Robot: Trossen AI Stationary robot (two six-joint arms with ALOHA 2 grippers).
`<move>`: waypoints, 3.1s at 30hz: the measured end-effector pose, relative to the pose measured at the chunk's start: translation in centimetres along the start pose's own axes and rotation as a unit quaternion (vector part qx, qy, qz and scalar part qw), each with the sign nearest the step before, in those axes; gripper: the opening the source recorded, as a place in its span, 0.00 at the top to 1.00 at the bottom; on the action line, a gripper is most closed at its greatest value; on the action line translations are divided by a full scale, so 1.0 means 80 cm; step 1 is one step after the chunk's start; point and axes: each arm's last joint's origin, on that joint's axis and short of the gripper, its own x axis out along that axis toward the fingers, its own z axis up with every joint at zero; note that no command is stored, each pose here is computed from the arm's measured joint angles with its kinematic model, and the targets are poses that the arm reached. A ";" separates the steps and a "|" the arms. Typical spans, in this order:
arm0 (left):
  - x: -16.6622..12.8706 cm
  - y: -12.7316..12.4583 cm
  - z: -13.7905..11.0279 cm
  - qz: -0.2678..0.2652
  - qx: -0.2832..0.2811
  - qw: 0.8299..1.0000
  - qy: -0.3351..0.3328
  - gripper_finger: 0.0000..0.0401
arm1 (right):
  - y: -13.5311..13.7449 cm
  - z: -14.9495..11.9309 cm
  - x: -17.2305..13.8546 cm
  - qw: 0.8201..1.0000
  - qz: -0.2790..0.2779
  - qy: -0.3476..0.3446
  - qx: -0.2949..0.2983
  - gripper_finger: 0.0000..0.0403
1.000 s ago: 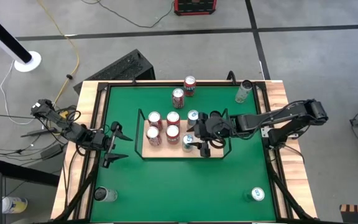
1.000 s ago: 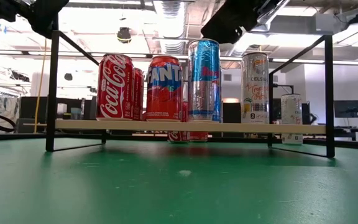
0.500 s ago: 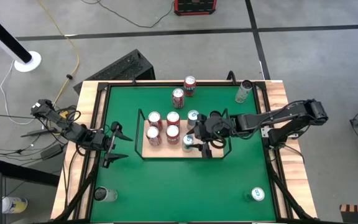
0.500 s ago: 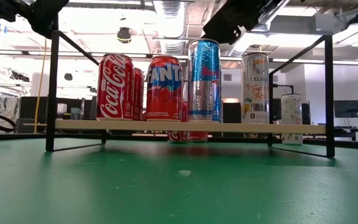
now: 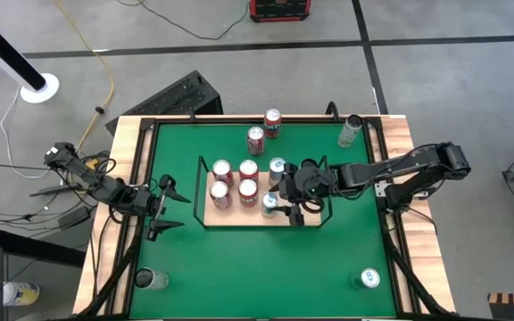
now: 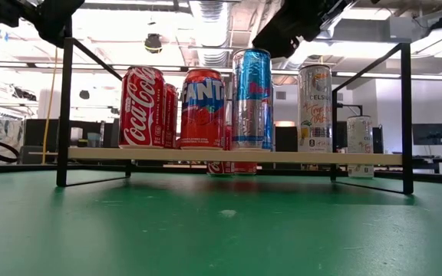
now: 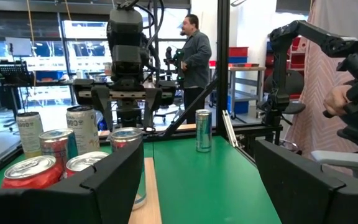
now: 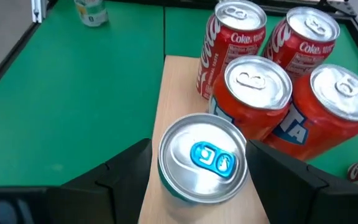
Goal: Place canned beverage on shelf
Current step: Put the left blue soda can on the shelf aligned with the other blue soda can
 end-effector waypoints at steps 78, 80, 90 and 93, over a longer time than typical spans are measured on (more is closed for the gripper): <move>0.000 0.000 -0.003 -0.001 0.008 1.000 0.012 0.27 | 0.008 0.048 -0.022 0.995 -0.065 -0.062 -0.040 0.29; 0.000 0.000 -0.003 -0.001 0.006 1.000 0.012 0.27 | 0.008 0.048 -0.022 0.995 -0.064 -0.064 -0.032 0.29; 0.000 0.000 -0.003 -0.001 0.006 1.000 0.012 0.27 | 0.000 0.041 -0.021 0.997 -0.071 -0.039 0.021 0.29; 0.000 0.000 -0.003 -0.001 0.006 1.000 0.012 0.27 | 0.000 0.040 -0.021 0.997 -0.072 -0.035 0.024 0.29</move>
